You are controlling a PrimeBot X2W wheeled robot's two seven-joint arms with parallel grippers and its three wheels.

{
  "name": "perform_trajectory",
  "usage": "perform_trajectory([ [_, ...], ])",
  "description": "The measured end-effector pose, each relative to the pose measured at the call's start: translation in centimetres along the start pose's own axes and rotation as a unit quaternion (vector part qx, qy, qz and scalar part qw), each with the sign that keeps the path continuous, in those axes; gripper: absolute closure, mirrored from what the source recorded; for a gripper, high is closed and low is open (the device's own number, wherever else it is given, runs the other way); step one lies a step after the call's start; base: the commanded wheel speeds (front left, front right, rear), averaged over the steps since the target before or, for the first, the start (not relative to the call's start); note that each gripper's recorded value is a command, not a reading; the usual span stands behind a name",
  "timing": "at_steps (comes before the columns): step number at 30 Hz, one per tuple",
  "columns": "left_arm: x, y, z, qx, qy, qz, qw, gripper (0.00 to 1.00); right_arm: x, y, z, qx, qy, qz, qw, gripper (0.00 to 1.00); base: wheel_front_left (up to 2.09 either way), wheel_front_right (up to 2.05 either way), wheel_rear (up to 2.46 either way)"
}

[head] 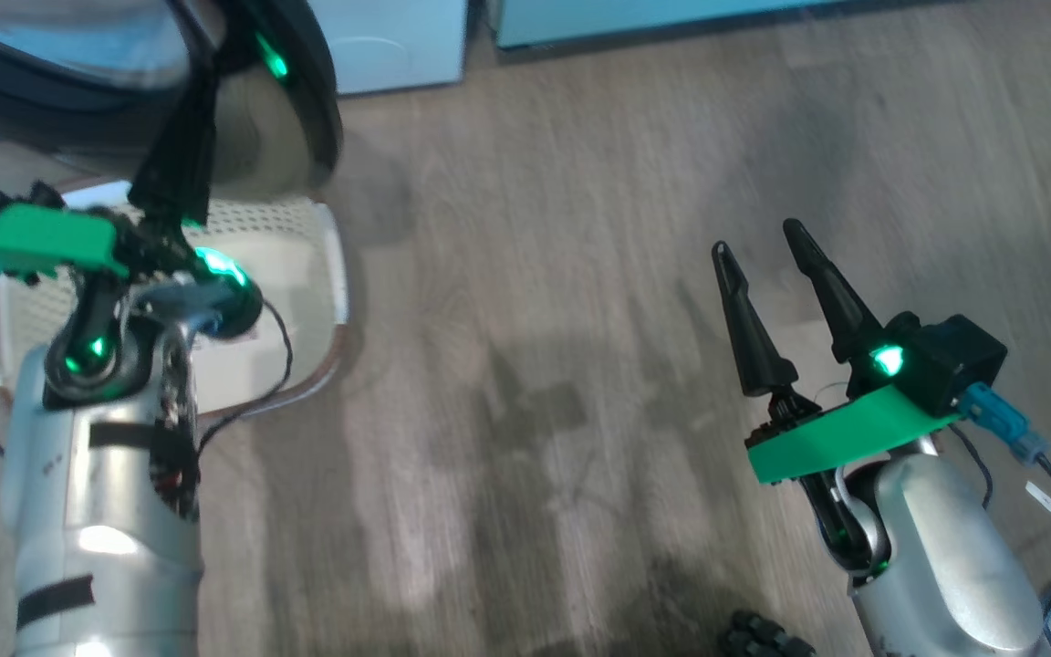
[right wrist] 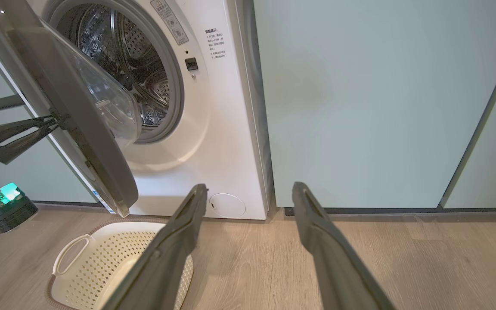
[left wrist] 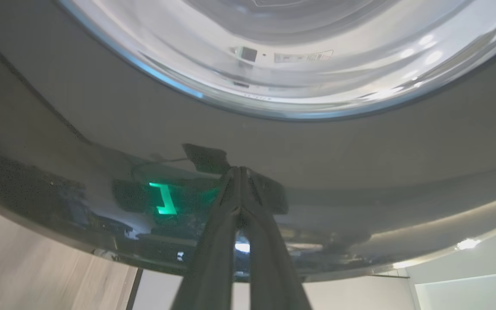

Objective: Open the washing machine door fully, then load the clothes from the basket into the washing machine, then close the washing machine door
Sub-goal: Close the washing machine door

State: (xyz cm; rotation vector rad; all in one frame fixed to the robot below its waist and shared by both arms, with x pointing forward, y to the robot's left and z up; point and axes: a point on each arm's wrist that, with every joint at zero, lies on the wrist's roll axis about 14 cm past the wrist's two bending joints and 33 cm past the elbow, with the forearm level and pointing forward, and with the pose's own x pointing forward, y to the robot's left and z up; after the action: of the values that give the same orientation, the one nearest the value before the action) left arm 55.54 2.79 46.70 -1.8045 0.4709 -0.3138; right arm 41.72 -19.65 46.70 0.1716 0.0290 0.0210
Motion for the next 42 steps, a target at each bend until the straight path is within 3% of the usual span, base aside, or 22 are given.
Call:
perform_trajectory([
  [22,13.4,1.0,-2.2,-0.044,-0.078,-0.015,0.996,1.00,-4.1,-8.5,0.8,-0.009,0.005,-0.145,0.989,0.00,0.00,0.00,0.00],
  [35,14.2,-0.3,-2.8,-0.015,-0.079,-0.017,0.997,1.00,-4.4,-7.9,0.8,0.001,0.004,-0.141,0.990,0.00,0.00,0.00,0.00],
  [42,10.7,0.9,-4.9,0.060,-0.020,0.000,0.998,1.00,-4.0,-6.8,1.3,-0.004,-0.004,-0.119,0.993,0.00,0.00,0.00,0.00],
])
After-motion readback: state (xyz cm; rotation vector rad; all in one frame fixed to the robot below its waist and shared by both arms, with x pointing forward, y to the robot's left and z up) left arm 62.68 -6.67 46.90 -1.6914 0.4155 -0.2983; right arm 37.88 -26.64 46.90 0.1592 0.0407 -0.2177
